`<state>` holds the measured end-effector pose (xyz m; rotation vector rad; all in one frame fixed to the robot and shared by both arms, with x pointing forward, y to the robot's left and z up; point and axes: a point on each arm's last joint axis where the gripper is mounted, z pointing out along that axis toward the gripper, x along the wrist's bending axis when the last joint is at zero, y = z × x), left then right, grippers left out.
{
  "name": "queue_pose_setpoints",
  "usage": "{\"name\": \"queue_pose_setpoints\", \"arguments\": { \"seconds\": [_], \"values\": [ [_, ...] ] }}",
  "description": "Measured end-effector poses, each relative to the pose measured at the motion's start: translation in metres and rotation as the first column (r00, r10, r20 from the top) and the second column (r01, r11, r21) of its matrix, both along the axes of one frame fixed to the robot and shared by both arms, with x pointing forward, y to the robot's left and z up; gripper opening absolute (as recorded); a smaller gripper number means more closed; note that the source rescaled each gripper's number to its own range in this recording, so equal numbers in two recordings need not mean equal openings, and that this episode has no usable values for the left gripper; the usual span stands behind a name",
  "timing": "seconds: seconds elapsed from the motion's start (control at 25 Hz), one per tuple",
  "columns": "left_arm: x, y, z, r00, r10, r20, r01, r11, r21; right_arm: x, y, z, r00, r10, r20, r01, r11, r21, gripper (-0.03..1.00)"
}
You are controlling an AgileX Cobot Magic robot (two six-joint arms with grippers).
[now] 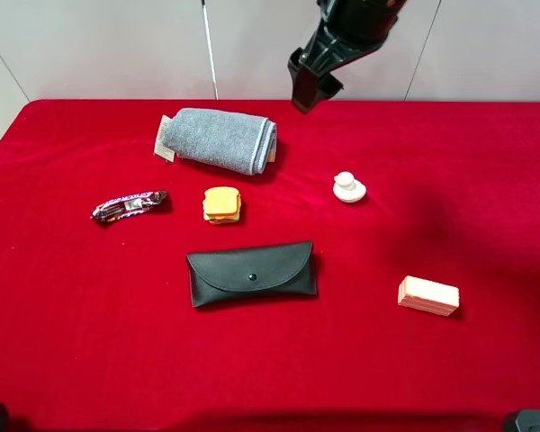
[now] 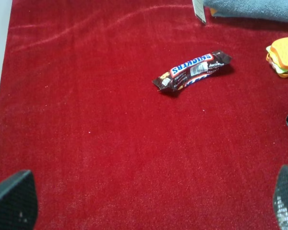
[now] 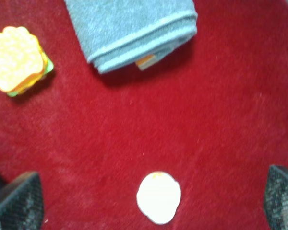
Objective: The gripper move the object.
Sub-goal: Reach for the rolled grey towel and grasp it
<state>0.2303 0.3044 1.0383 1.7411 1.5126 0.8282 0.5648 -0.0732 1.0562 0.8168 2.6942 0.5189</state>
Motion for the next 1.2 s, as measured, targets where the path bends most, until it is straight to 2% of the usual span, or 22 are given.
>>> {"name": "queue_pose_setpoints", "arguments": {
  "seconds": [0.6,0.92,1.2],
  "values": [
    [0.000,0.000,0.000,1.000,0.000,0.000,0.000,1.000,0.000,0.056,0.039,-0.028,0.991,0.129,0.041,-0.127,0.991,-0.046,1.00],
    [0.000,0.000,0.000,1.000,0.000,0.000,0.000,1.000,0.000,0.079,0.057,-0.042,0.988,0.146,0.057,-0.145,0.989,-0.021,1.00],
    [0.000,0.000,0.000,1.000,0.000,0.000,0.000,1.000,0.000,0.093,0.071,-0.066,0.985,0.170,0.040,-0.170,0.985,0.003,1.00]
  ]
}}
